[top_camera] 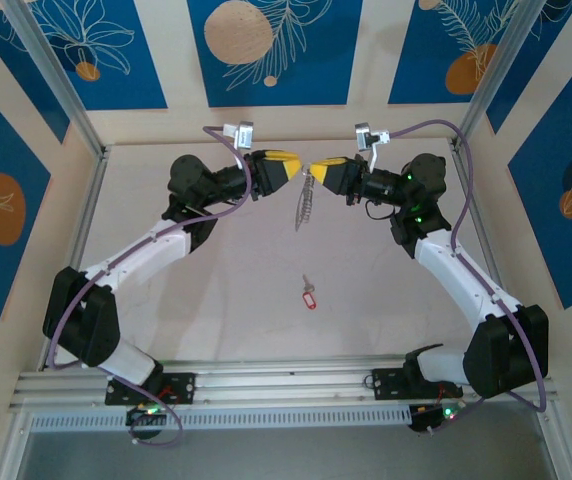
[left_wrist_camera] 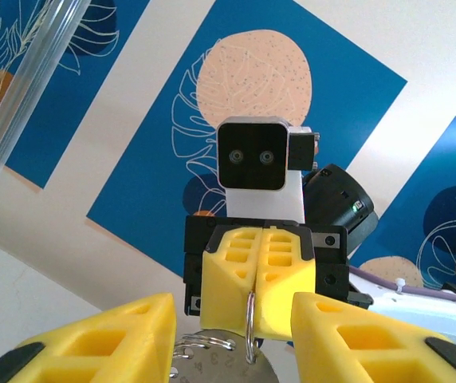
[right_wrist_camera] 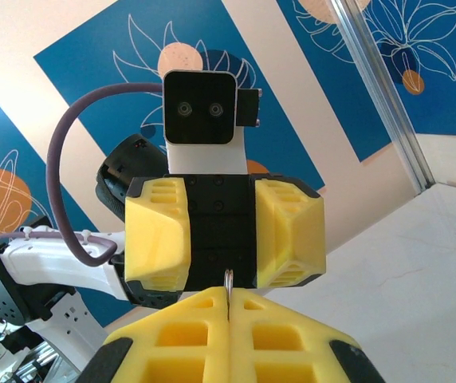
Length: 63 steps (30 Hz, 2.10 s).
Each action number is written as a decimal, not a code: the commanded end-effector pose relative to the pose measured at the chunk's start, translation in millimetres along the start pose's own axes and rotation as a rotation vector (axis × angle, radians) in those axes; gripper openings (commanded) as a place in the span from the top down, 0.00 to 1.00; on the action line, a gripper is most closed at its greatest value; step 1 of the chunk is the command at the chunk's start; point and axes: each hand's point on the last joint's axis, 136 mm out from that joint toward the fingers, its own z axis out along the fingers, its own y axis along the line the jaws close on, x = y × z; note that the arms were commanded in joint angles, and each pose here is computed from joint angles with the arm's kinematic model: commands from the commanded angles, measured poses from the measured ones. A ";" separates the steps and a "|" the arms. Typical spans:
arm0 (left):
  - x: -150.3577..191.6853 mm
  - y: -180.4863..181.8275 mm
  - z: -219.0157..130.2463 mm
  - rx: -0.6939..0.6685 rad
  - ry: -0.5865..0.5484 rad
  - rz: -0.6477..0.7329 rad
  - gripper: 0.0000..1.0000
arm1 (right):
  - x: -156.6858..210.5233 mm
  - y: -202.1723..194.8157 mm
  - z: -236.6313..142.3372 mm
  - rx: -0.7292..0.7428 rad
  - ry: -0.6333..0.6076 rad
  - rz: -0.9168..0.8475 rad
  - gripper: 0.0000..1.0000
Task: Put the keys on the keyring
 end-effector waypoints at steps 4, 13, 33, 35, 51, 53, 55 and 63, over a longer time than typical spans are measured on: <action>3.8 -13.9 0.7 0.026 0.064 0.063 0.58 | -3.7 8.7 3.8 -0.010 0.061 -0.039 1.00; 15.1 -12.9 -16.1 -0.066 0.257 0.230 0.55 | 4.7 10.2 -5.4 0.002 0.238 -0.076 1.00; 26.2 -21.8 -19.2 0.052 0.433 0.202 0.55 | 29.3 14.0 4.5 -0.058 0.407 -0.072 1.00; 27.0 -21.1 -19.2 0.055 0.436 0.194 0.56 | 31.5 14.6 7.3 -0.065 0.414 -0.072 1.00; 37.7 -13.5 -19.9 0.063 0.463 0.161 0.66 | 37.4 13.3 11.9 -0.062 0.421 -0.071 1.00; 39.2 -12.7 -20.2 0.065 0.467 0.156 0.67 | 37.6 12.3 11.7 -0.059 0.421 -0.070 1.00; 41.0 -12.2 -19.9 0.068 0.472 0.153 0.70 | 37.8 11.6 11.9 -0.057 0.420 -0.069 1.00; 42.8 -9.7 -18.5 0.065 0.475 0.149 0.83 | 37.5 11.5 12.3 -0.061 0.418 -0.071 1.00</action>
